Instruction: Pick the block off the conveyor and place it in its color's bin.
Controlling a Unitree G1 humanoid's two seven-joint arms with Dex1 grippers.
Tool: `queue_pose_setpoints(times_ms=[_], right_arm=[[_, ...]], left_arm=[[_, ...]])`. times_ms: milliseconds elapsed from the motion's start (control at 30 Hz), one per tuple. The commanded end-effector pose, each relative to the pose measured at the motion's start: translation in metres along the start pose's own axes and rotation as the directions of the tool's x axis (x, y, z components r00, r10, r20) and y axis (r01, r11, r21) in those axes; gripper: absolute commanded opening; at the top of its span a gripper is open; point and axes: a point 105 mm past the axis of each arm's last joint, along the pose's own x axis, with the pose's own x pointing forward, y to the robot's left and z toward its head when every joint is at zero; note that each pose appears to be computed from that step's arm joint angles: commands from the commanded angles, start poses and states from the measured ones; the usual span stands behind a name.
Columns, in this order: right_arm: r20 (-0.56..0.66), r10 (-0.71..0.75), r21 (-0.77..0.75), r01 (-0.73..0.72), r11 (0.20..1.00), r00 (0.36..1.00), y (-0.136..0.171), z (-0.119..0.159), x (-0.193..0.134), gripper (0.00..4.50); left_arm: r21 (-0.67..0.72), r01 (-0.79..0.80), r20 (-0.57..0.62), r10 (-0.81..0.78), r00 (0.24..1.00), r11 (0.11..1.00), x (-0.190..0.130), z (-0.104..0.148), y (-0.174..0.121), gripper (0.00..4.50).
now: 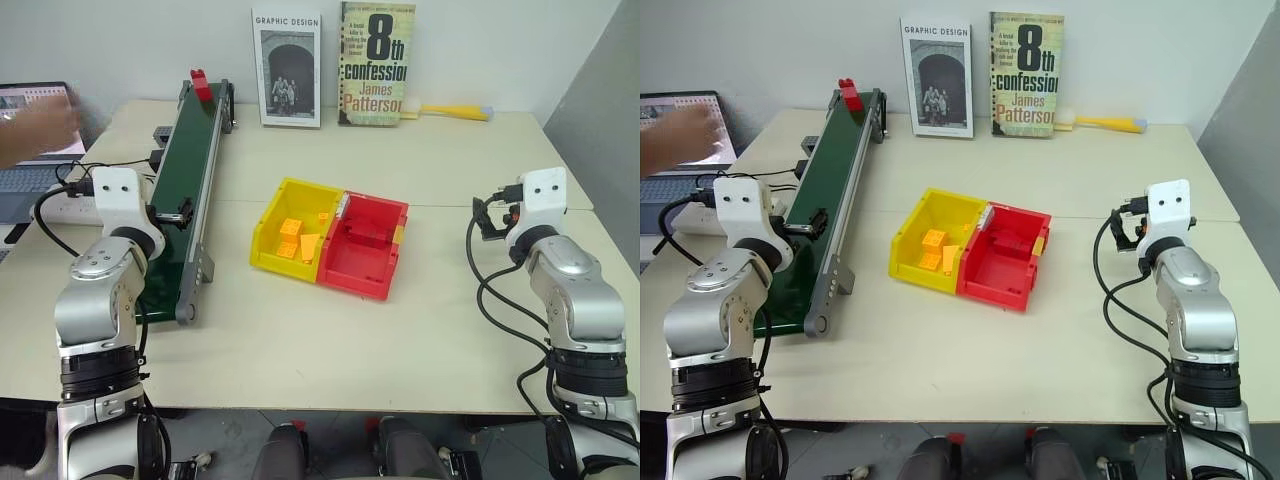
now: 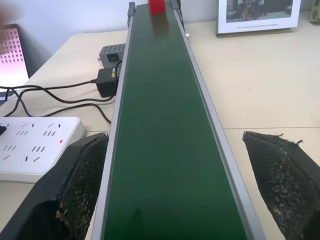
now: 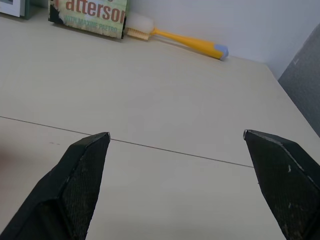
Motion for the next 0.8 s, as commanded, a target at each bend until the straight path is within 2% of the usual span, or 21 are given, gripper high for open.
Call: queue_pose_setpoints(times_ms=[33,533,733,800], right_arm=[[0.065,-0.026,-0.018,0.028,0.999,0.998,-0.008,0.018,-0.002,4.5],[0.092,0.063,-0.056,-0.058,0.997,0.994,-0.001,0.031,0.003,4.5],[0.119,0.147,-0.067,-0.14,0.988,0.982,0.012,0.038,0.005,4.5],[0.133,0.221,-0.053,-0.216,0.975,0.966,0.024,0.043,0.004,4.5]], left_arm=[[0.002,-0.02,0.062,0.02,0.998,1.0,-0.004,0.019,0.006,4.49],[-0.118,-0.066,0.16,0.085,0.984,0.991,-0.008,0.027,0.009,4.49],[-0.12,-0.064,0.165,0.084,0.983,0.991,-0.004,0.026,0.005,4.49],[-0.109,-0.067,0.159,0.084,0.984,0.992,-0.003,0.026,0.003,4.49]])
